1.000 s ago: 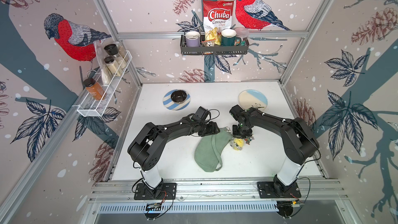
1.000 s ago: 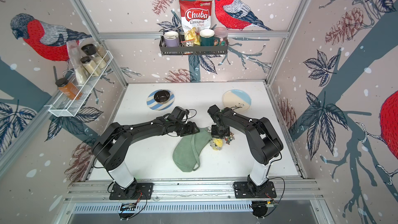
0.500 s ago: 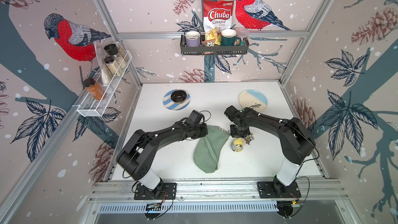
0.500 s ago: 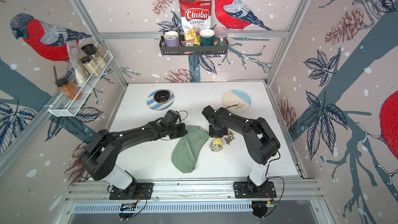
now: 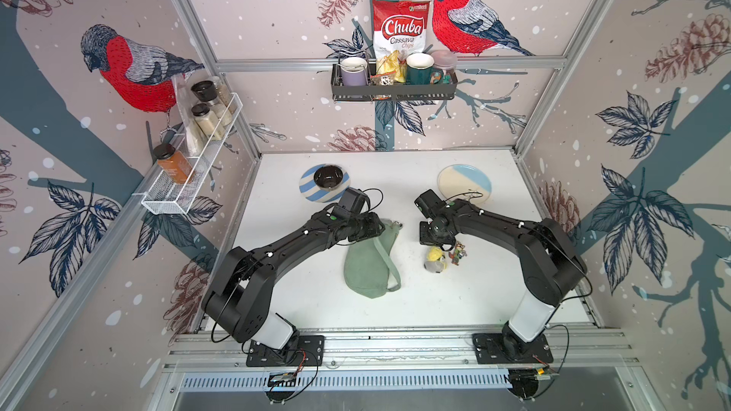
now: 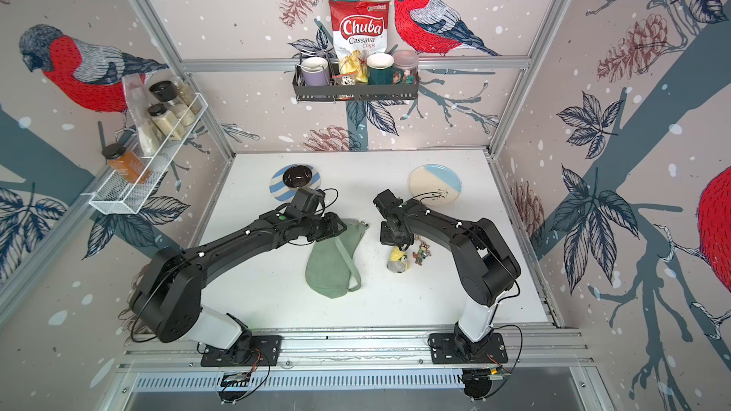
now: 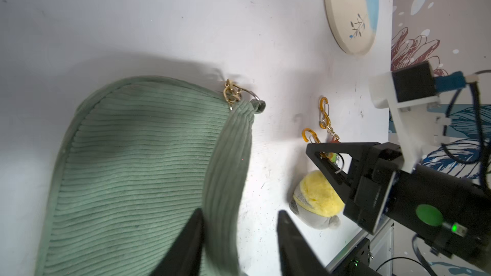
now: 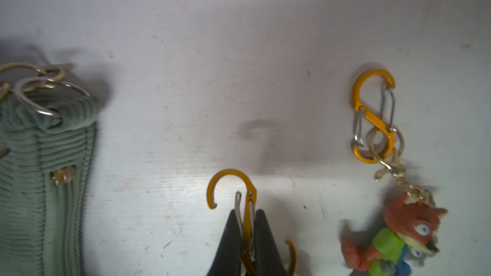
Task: Remove the decoration from the bag
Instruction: Remove the decoration item from the bag, then move the bag to the center of the board.
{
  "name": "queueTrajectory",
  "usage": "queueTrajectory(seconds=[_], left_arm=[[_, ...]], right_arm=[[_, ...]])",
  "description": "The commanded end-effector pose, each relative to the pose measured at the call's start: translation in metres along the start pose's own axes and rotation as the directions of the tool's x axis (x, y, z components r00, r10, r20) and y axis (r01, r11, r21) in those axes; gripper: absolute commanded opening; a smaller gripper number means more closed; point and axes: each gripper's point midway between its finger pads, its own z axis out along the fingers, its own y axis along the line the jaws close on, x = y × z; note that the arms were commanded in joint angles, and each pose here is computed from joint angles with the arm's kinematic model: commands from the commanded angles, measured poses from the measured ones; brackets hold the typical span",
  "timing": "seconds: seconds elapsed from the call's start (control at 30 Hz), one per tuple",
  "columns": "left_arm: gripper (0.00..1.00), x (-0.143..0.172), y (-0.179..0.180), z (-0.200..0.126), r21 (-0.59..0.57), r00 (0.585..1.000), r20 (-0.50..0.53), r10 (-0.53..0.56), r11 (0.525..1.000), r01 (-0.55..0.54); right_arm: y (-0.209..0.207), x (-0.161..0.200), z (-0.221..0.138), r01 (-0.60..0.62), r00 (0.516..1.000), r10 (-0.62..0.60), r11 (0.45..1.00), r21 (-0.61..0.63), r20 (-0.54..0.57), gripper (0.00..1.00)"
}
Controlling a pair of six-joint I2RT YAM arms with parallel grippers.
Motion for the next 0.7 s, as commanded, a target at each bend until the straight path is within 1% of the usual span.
queueTrajectory(seconds=[0.0,0.1,0.2,0.23,0.3,0.4,0.47,0.57,0.67], left_arm=[[0.59,0.009,0.02,-0.025,-0.126,0.998,-0.032,0.055,0.99,-0.059],[0.63,0.02,0.045,-0.043,-0.242,0.998,-0.049,0.037,0.969,-0.048],[0.71,0.037,0.086,-0.041,-0.358,0.998,-0.056,-0.009,0.934,-0.011],[0.75,0.039,0.095,-0.035,-0.363,0.999,-0.035,-0.03,0.932,0.015],[0.76,0.038,0.106,-0.016,-0.333,0.998,0.001,-0.057,0.941,0.054],[0.76,0.022,0.098,0.014,-0.26,0.998,0.043,-0.044,0.964,0.054],[0.74,0.011,0.08,0.04,-0.204,0.999,0.05,-0.013,0.979,0.022],[0.73,0.01,0.035,0.079,-0.111,0.997,0.006,0.075,0.991,-0.074],[0.72,0.024,-0.003,0.111,-0.022,0.99,-0.063,0.125,0.992,-0.127]], right_arm=[[0.016,0.002,-0.008,-0.04,0.999,0.041,0.995,-0.088,0.02,0.0],[0.025,0.01,-0.029,-0.019,0.998,0.029,0.987,-0.162,0.057,0.0],[0.038,0.019,-0.056,0.025,0.996,-0.004,0.973,-0.229,0.091,0.0],[0.042,0.021,-0.065,0.038,0.995,-0.013,0.968,-0.249,0.1,0.0],[0.054,0.024,-0.084,0.074,0.991,-0.038,0.954,-0.291,0.129,0.0],[0.074,0.025,-0.11,0.114,0.986,-0.063,0.926,-0.359,0.152,0.0],[0.09,0.025,-0.122,0.128,0.986,-0.071,0.904,-0.407,0.152,0.0],[0.108,0.022,-0.13,0.124,0.987,-0.058,0.875,-0.467,0.153,0.0],[0.11,0.012,-0.134,0.102,0.985,-0.02,0.874,-0.474,0.174,0.0]])
